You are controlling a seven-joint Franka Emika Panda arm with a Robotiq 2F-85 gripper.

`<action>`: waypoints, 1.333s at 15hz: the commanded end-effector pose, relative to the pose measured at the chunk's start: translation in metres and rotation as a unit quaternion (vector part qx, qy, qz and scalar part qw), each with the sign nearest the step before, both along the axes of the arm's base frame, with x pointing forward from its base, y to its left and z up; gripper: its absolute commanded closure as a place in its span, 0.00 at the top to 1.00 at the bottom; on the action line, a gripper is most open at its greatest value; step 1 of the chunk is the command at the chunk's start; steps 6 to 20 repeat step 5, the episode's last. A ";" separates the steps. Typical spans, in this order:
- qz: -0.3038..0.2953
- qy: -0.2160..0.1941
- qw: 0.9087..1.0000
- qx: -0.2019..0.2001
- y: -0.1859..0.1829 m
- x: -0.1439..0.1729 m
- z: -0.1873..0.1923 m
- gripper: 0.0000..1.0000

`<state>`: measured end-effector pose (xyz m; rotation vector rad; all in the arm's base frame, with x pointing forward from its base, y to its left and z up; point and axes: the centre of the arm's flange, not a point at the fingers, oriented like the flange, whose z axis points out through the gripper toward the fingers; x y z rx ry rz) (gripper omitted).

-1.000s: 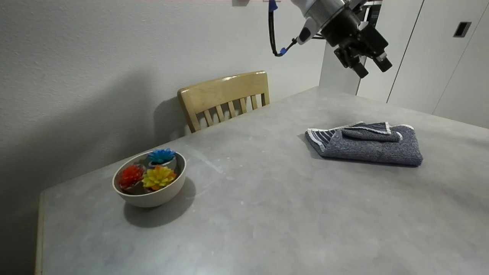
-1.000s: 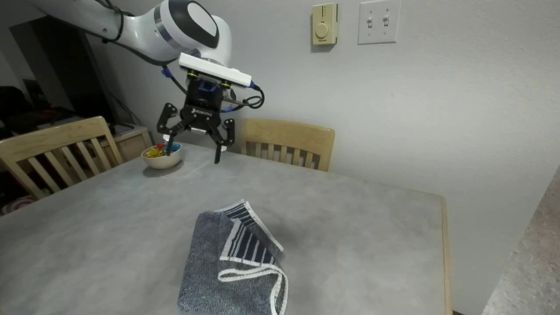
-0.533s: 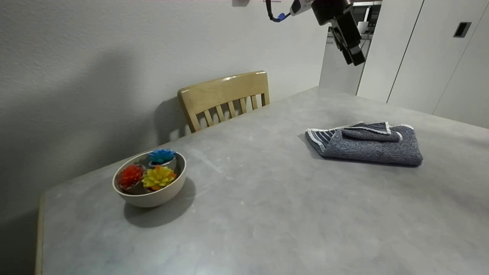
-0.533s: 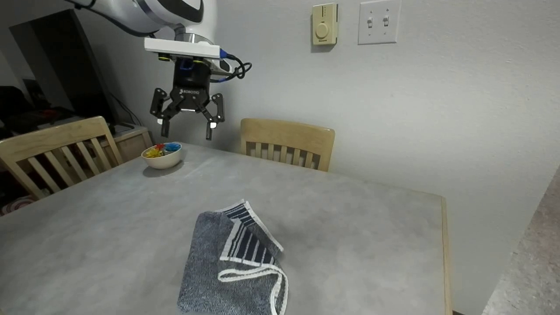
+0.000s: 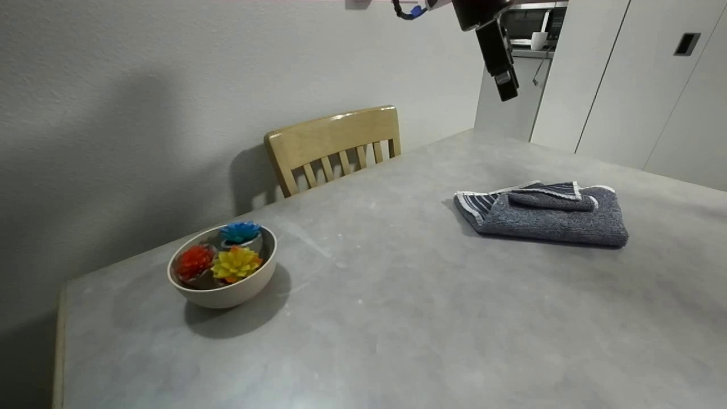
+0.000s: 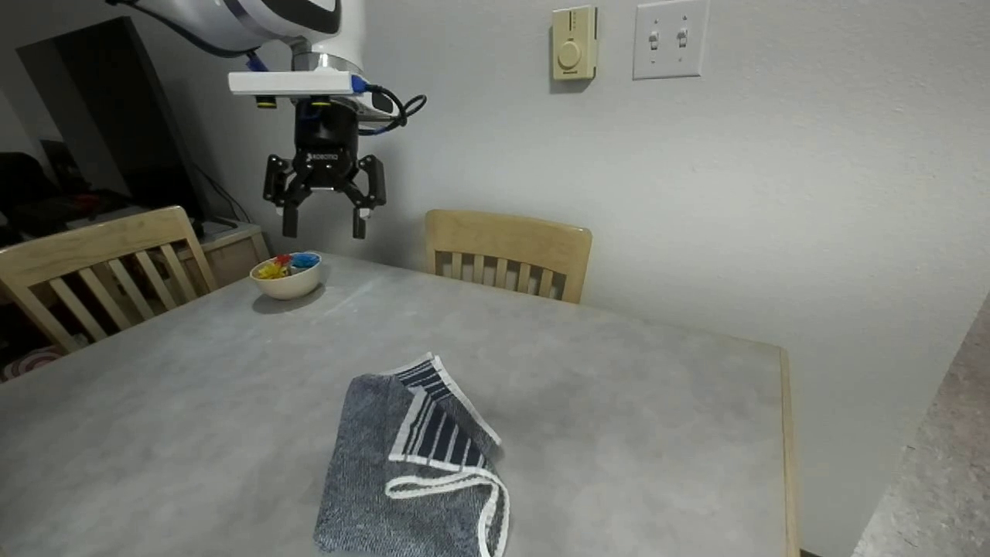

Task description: Fold the towel

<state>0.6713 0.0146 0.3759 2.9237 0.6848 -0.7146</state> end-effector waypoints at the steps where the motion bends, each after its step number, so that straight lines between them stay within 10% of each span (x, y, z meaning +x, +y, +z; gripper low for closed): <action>1: 0.000 0.000 1.000 0.000 -0.001 0.000 -0.001 1.00; 20: 0.000 0.001 1.000 0.000 -0.001 0.000 -0.001 1.00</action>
